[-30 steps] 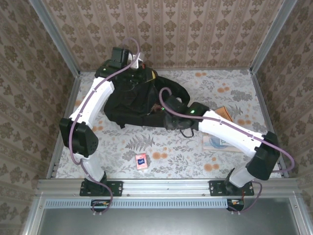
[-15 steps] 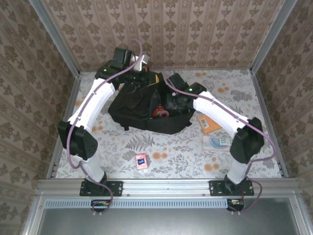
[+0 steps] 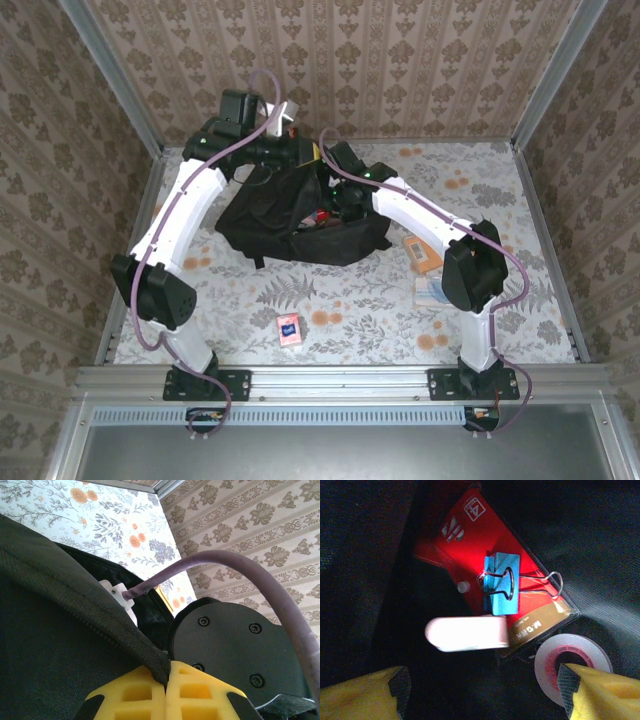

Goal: Pack books, pencil case, and school supplies into a backpack

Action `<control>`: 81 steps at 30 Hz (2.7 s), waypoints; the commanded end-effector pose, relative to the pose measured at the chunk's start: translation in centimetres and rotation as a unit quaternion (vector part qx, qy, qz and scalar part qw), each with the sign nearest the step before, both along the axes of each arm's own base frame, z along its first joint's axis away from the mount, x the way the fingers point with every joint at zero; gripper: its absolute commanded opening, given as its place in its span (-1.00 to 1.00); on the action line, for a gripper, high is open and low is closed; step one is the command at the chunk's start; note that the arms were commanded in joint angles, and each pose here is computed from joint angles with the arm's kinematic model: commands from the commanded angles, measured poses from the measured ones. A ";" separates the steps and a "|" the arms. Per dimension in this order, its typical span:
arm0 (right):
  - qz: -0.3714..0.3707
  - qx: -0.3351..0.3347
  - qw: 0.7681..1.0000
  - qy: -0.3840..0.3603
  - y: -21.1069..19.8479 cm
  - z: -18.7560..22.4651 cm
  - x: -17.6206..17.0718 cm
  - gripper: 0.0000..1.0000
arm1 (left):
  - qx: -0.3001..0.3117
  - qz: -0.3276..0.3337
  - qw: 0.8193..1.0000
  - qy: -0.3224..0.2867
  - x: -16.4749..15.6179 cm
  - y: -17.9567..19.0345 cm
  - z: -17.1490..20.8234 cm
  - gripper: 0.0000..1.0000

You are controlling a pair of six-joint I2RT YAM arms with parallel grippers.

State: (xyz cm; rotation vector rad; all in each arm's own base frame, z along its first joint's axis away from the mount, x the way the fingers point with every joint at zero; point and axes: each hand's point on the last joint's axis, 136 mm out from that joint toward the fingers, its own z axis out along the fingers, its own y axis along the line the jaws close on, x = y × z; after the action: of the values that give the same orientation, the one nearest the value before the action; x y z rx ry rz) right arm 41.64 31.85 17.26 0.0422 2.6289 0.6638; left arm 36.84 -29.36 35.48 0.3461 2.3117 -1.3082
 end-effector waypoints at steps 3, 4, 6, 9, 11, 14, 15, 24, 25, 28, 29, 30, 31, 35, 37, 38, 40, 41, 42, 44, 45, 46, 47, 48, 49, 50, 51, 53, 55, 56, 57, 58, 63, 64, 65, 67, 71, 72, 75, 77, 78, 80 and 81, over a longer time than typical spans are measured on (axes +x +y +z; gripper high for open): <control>0.023 0.023 0.999 -0.015 0.9 1.4 -0.2 0.61 | -0.051 -0.037 0.996 -0.065 -2.3 0.1 5.6 -1.00; 0.022 0.015 0.999 -0.020 0.5 1.6 -0.3 0.60 | -0.050 -0.034 0.996 -0.063 -2.1 0.1 5.5 -1.00; 0.016 -0.005 0.999 -0.038 -0.6 2.5 -0.5 0.59 | -0.049 -0.027 0.997 -0.057 -1.7 0.3 5.2 -1.00; 0.007 -0.019 0.996 -0.085 -2.5 4.9 -1.1 0.61 | -0.043 -0.015 0.998 -0.053 -0.8 0.7 4.6 -1.00; 0.012 -0.022 0.993 -0.113 -3.4 6.4 -2.0 0.63 | -0.040 -0.010 0.998 -0.051 -0.2 0.7 4.1 -1.00; 0.036 -0.031 0.988 -0.146 -4.0 7.7 -4.1 0.67 | -0.032 -0.006 0.999 -0.039 0.7 0.4 2.7 -1.00; 0.048 -0.040 0.986 -0.156 -4.1 7.8 -5.0 0.68 | -0.028 -0.004 0.999 -0.034 1.2 0.3 2.1 -1.00; 0.186 -0.127 0.962 -0.155 -1.1 4.2 -16.3 0.73 | 0.003 0.019 1.000 -0.021 3.5 0.5 -1.7 -1.00; 0.204 -0.137 0.959 -0.140 -0.5 3.2 -17.8 0.74 | 0.005 0.020 1.000 -0.019 3.7 0.5 -2.1 -1.00; 0.239 -0.172 0.951 -0.099 1.0 0.1 -21.4 0.85 | 0.009 0.024 1.000 -0.010 3.8 0.8 -3.5 -1.00; 0.250 -0.178 0.948 -0.088 1.5 -0.6 -22.5 0.89 | 0.008 0.022 1.000 -0.008 3.7 0.7 -3.8 -1.00; 0.261 -0.186 0.944 -0.075 2.1 -1.5 -23.5 0.92 | 0.009 0.022 1.000 -0.005 3.7 0.7 -4.3 -1.00; 0.269 -0.191 0.942 -0.066 2.7 -2.0 -24.3 0.95 | 0.012 0.022 1.000 -0.005 3.7 0.8 -4.6 -1.00; 0.291 -0.210 0.933 -0.039 5.2 -3.9 -25.9 0.99 | 0.021 0.026 0.999 -0.004 3.6 1.0 -5.5 -1.00; 0.302 -0.219 0.927 -0.023 6.6 -5.0 -26.2 0.99 | 0.023 0.026 0.999 -0.007 3.5 1.1 -5.7 -1.00; 0.303 -0.228 0.925 -0.018 6.9 -5.5 -26.2 0.99 | 0.024 0.026 0.999 -0.008 3.5 1.1 -5.7 -1.00; 0.310 -0.247 0.918 -0.007 7.7 -6.5 -26.1 0.99 | 0.025 0.026 0.999 -0.009 3.3 1.3 -5.9 -1.00; 0.315 -0.253 0.915 -0.005 8.1 -6.7 -26.1 0.99 | 0.026 0.026 0.999 -0.010 3.2 1.3 -5.9 -1.00; 0.317 -0.267 0.910 -0.003 8.3 -7.3 -26.0 0.99 | 0.025 0.026 0.999 -0.011 3.2 1.3 -5.8 -1.00; 0.319 -0.292 0.902 0.002 8.4 -8.3 -25.8 0.99 | 0.023 0.024 0.999 -0.012 3.1 1.3 -5.7 -1.00; 0.319 -0.301 0.899 0.004 8.4 -8.6 -25.6 1.00 | 0.022 0.024 0.999 -0.011 3.0 1.3 -5.6 -1.00; 0.321 -0.311 0.895 0.007 8.4 -9.0 -25.5 0.99 | 0.021 0.023 0.999 -0.012 2.9 1.3 -5.5 -1.00; 0.322 -0.315 0.893 0.007 8.5 -9.3 -25.4 0.99 | 0.020 0.023 0.999 -0.014 2.8 1.3 -5.5 -1.00; 0.321 -0.320 0.891 0.006 8.6 -9.6 -25.3 1.00 | 0.019 0.024 0.999 -0.013 2.8 1.4 -5.6 -1.00; 0.320 -0.325 0.890 0.008 8.5 -10.0 -25.1 0.99 | 0.018 0.023 0.999 -0.014 2.7 1.3 -5.5 -1.00; 0.321 -0.328 0.888 0.009 8.6 -10.3 -25.1 0.99 | 0.019 0.024 0.999 -0.013 2.8 1.4 -5.6 -1.00; 0.324 -0.330 0.887 0.012 8.6 -10.7 -25.1 1.00 | 0.019 0.024 0.999 -0.013 2.7 1.4 -5.6 -1.00; 0.329 -0.332 0.884 0.018 8.7 -11.5 -25.3 1.00 | 0.020 0.024 0.999 -0.011 2.7 1.4 -5.8 -1.00; 0.333 -0.336 0.881 0.022 8.8 -12.2 -25.4 0.99 | 0.021 0.023 0.999 -0.011 2.7 1.4 -5.9 -1.00; 0.335 -0.338 0.879 0.023 8.7 -12.6 -25.4 0.99 | 0.022 0.024 0.999 -0.010 2.7 1.5 -6.0 -1.00; 0.336 -0.340 0.878 0.024 8.7 -12.9 -25.3 1.00 | 0.022 0.024 0.999 -0.011 2.7 1.4 -6.0 -1.00; 0.337 -0.342 0.877 0.026 8.6 -13.3 -25.4 0.99 | 0.022 0.023 0.999 -0.011 2.7 1.4 -6.0 -1.00; 0.336 -0.350 0.874 0.039 7.9 -14.6 -25.3 0.99 | 0.022 0.023 0.999 -0.008 2.8 1.4 -6.3 -1.00; 0.334 -0.352 0.874 0.039 7.7 -14.7 -25.3 0.99 | 0.021 0.023 0.999 -0.008 2.8 1.4 -6.2 -1.00; 0.333 -0.352 0.874 0.041 7.5 -14.8 -25.3 0.98 | 0.021 0.023 0.999 -0.009 2.8 1.4 -6.2 -1.00; 0.333 -0.347 0.875 0.047 7.1 -14.9 -25.5 0.93 | 0.021 0.023 0.999 -0.008 2.8 1.5 -6.3 -1.00; 0.333 -0.314 0.886 0.072 6.6 -15.3 -26.3 0.73 | 0.019 0.025 0.999 -0.007 3.1 1.7 -6.3 -1.00; 0.331 -0.304 0.890 0.077 6.5 -15.4 -26.4 0.68 | 0.020 0.026 0.999 -0.006 3.1 1.7 -6.3 -1.00; 0.335 -0.281 0.895 0.086 6.5 -15.6 -26.7 0.56 | 0.019 0.028 0.999 -0.005 3.2 1.8 -6.4 -1.00; 0.344 -0.269 0.895 0.088 6.9 -15.7 -27.0 0.48 | 0.018 0.027 0.999 -0.005 3.2 1.8 -6.4 -1.00; 0.347 -0.263 0.896 0.089 7.1 -15.7 -27.1 0.45 | 0.018 0.027 0.999 -0.005 3.2 1.8 -6.4 -1.00; 0.352 -0.258 0.895 0.088 7.4 -15.6 -27.2 0.37 | 0.018 0.027 0.999 -0.003 3.3 1.8 -6.5 -1.00; 0.354 -0.255 0.896 0.086 7.5 -15.5 -27.2 0.32 | 0.018 0.026 1.000 -0.003 3.3 1.8 -6.5 -1.00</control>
State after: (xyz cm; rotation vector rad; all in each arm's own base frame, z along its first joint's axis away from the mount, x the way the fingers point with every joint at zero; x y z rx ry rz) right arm 15.39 38.86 1.58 -1.0680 2.8619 0.0576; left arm 40.13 -27.89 27.98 0.2677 2.3706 -1.2379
